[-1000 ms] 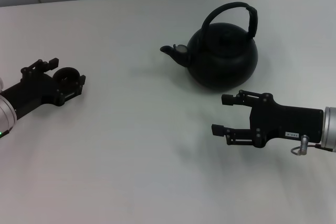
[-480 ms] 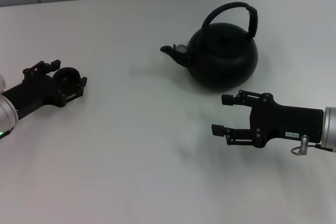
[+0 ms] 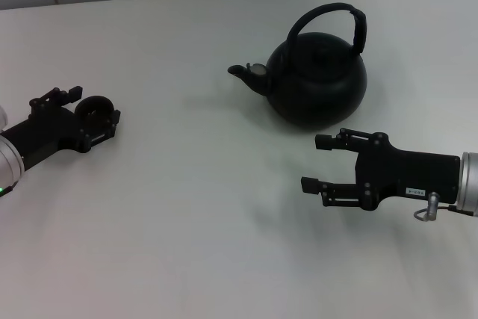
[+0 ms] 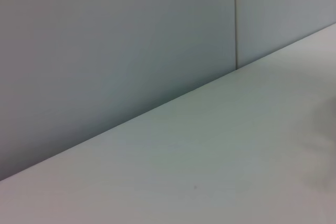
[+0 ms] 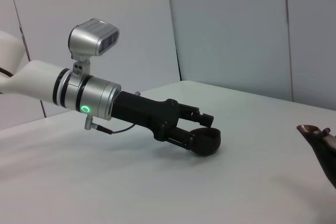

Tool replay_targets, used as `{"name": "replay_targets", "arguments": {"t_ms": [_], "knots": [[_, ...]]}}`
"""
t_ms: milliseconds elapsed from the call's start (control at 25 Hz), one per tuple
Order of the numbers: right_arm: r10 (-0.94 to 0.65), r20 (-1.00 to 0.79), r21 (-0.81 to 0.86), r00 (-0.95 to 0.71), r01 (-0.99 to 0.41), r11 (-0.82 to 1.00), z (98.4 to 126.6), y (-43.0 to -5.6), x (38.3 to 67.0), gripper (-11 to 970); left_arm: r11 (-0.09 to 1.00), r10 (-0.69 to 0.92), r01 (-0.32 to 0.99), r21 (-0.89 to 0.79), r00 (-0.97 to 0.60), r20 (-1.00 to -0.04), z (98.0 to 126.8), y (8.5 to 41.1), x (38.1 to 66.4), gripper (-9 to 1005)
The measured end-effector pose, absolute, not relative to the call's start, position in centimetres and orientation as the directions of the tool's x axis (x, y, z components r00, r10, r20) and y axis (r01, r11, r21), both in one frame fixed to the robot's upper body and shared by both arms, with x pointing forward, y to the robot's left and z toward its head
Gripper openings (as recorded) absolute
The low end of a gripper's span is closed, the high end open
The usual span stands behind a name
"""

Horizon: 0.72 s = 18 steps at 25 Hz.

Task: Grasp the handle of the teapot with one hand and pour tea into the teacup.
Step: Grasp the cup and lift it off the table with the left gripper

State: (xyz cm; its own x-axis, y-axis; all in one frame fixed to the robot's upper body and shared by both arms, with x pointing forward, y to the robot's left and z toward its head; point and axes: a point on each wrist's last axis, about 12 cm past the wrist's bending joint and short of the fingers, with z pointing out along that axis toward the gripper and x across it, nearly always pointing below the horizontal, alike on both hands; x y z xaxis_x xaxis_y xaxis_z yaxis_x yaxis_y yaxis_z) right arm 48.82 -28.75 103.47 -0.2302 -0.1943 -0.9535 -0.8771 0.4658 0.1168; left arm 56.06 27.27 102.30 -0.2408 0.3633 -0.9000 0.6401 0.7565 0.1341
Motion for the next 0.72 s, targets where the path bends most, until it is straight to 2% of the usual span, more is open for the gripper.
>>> {"name": "replay_targets", "arguments": {"t_ms": [720], "knots": [[-0.194, -0.954, 0.117, -0.23, -0.877, 0.466, 103.47, -28.75, 48.82, 826, 0.746, 0.385, 0.651, 0.139, -0.252, -0.888, 102.12, 27.16, 56.09, 782]]}}
